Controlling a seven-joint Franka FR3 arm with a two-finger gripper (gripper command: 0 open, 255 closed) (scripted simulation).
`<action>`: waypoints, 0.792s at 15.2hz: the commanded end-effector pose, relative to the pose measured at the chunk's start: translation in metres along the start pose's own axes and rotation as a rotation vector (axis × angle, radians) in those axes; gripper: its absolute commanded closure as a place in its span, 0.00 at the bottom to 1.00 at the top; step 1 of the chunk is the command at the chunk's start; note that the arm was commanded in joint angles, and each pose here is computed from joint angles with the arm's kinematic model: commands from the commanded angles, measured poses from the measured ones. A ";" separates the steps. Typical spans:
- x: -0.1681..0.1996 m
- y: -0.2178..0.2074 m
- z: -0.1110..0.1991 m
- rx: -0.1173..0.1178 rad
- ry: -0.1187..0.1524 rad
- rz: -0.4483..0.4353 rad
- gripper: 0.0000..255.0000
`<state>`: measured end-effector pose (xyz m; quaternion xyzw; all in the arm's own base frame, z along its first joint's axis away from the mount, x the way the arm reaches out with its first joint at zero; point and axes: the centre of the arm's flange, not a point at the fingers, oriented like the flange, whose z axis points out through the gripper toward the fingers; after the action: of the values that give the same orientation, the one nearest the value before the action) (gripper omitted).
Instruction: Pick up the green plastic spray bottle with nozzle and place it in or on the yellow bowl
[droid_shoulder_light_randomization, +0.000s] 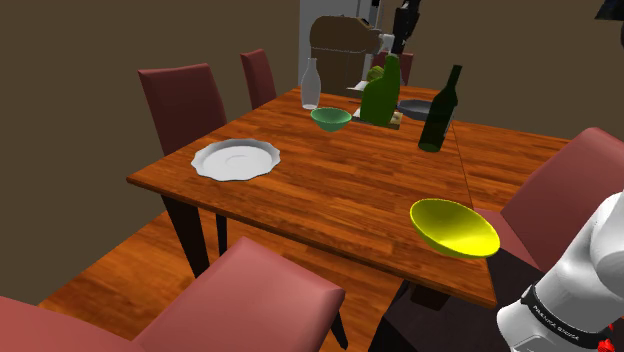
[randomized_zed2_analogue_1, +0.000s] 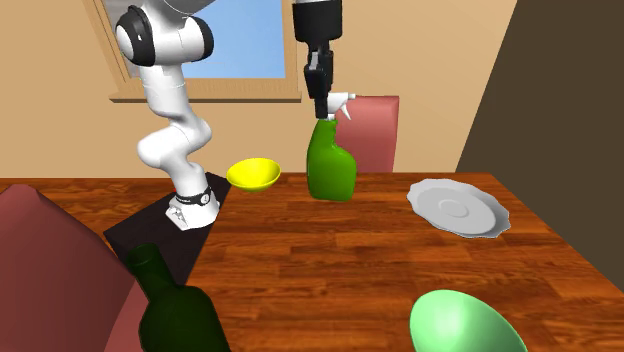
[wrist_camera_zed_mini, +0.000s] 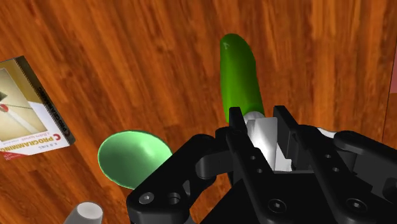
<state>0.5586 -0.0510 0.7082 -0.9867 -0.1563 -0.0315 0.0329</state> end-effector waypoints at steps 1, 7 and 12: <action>-0.024 -0.017 -0.002 0.000 -0.001 -0.001 1.00; -0.083 -0.067 -0.020 0.000 -0.001 -0.001 1.00; -0.132 -0.108 -0.036 0.000 -0.001 -0.001 1.00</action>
<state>0.4107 0.0039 0.7377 -0.9866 -0.1567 -0.0313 0.0330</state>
